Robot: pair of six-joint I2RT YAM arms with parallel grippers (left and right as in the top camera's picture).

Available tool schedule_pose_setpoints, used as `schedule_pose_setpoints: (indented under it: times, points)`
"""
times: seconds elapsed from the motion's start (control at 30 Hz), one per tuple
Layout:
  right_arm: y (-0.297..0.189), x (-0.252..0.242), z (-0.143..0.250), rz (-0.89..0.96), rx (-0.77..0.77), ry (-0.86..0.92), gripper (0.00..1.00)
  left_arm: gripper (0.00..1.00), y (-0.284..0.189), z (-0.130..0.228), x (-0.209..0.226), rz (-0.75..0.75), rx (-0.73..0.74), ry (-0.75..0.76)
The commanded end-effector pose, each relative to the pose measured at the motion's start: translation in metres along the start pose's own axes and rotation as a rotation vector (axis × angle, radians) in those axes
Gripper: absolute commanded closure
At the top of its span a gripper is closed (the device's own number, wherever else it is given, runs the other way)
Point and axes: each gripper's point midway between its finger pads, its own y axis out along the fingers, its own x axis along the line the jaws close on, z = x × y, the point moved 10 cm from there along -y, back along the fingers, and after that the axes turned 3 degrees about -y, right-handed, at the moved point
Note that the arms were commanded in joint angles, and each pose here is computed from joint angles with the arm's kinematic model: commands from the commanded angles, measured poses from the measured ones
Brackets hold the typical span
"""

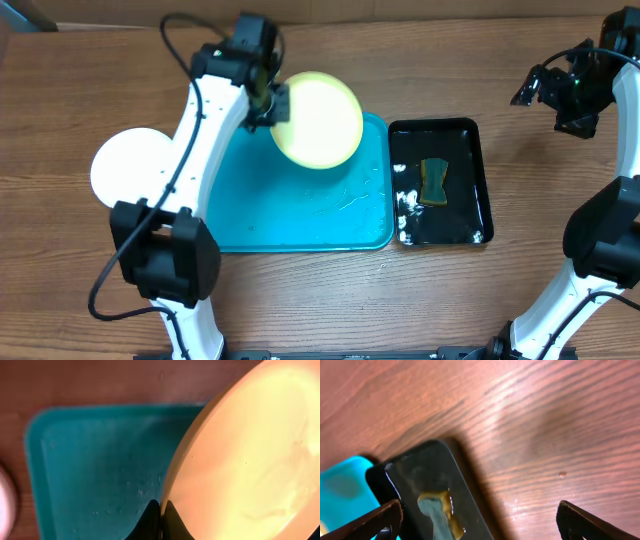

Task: Clean dirty plates on tray and stack at the side
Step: 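Lift the yellow plate with the left gripper and swing it over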

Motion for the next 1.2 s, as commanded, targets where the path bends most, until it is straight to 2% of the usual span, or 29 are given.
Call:
schedule_pose_setpoints:
  times: [0.0,0.2,0.47,0.6,0.87,1.17]
  points:
    - [-0.011,0.002,-0.004,-0.008,-0.049,-0.007,0.00,0.96,-0.038,-0.006,-0.030,-0.101,-0.153,0.054]
    - [-0.011,0.002,-0.005,-0.009,-0.054,-0.009,0.00,0.96,-0.059,0.014,-0.101,-0.193,-0.320,0.188]
    - [-0.011,0.002,-0.004,-0.009,-0.054,-0.009,0.00,0.96,-0.100,0.066,-0.181,-0.512,-0.662,0.371]
    - [-0.011,0.002,-0.004,-0.009,-0.054,-0.009,0.00,0.96,-0.120,0.089,-0.209,-0.600,-0.785,0.456]
    - [-0.011,0.002,-0.004,-0.009,-0.054,-0.009,0.00,0.96,-0.148,0.111,-0.239,-0.719,-0.921,0.527]
    - [-0.011,0.002,-0.004,-0.009,-0.054,-0.009,0.00,0.96,-0.152,0.109,-0.245,-0.678,-0.951,0.490]
